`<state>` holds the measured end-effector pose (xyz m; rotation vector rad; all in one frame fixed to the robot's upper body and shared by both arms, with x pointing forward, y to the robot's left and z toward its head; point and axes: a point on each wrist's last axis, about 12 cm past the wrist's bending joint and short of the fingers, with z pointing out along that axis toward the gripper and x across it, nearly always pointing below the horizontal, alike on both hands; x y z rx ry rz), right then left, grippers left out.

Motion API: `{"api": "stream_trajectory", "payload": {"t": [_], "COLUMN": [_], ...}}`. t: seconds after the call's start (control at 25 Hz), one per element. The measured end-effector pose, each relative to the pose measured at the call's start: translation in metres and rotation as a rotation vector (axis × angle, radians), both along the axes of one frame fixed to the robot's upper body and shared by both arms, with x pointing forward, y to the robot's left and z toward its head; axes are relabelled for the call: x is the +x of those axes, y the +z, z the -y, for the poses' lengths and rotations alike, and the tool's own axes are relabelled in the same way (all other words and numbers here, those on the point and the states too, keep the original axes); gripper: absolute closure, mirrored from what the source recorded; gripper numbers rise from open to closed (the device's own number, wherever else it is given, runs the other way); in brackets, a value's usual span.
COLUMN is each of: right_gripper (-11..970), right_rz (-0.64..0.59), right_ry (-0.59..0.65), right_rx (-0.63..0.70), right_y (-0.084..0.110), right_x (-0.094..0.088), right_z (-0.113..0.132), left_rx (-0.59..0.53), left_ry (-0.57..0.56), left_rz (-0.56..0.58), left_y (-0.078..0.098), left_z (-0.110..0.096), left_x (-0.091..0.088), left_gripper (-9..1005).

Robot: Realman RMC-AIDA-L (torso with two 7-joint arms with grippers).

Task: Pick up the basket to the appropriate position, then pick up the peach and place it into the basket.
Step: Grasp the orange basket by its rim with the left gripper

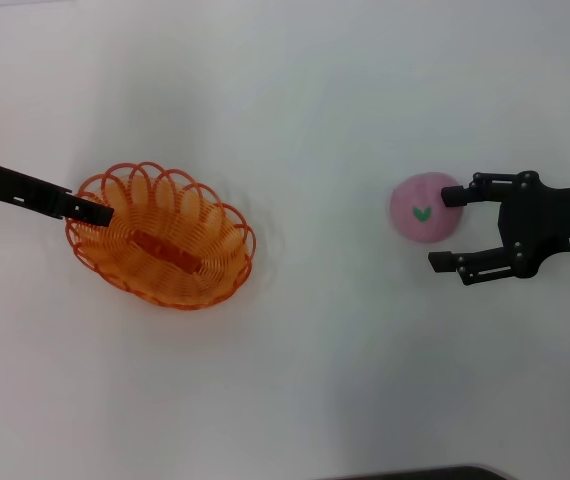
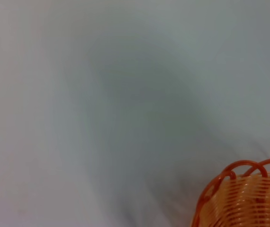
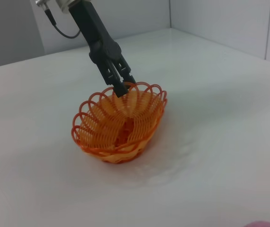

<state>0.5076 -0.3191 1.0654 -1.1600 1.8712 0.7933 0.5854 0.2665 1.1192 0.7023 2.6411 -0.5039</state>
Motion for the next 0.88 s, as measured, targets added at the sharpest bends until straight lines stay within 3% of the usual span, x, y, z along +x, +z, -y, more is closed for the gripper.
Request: {"api": "stream_trajectory", "payload": {"t": [0.56, 0.68, 0.88], "right_gripper": [55, 56, 56], "right_rz": [-0.004, -0.003, 0.003], "right_ry": [-0.002, -0.003, -0.004], "right_rx": [0.003, 0.003, -0.001], "right_y": [0.001, 0.001, 0.002], "right_x": [0.001, 0.002, 0.002], "right_z": [-0.001, -0.001, -0.001], "left_rx": [0.033, 0.044, 0.07], "left_ry": [-0.043, -0.056, -0.06], "left_rz": [-0.005, -0.003, 0.01], "left_y": [-0.006, -0.006, -0.008], "left_z": [0.012, 0.015, 0.017], "left_x": [0.005, 0.005, 0.007], "left_gripper": [173, 211, 362]}}
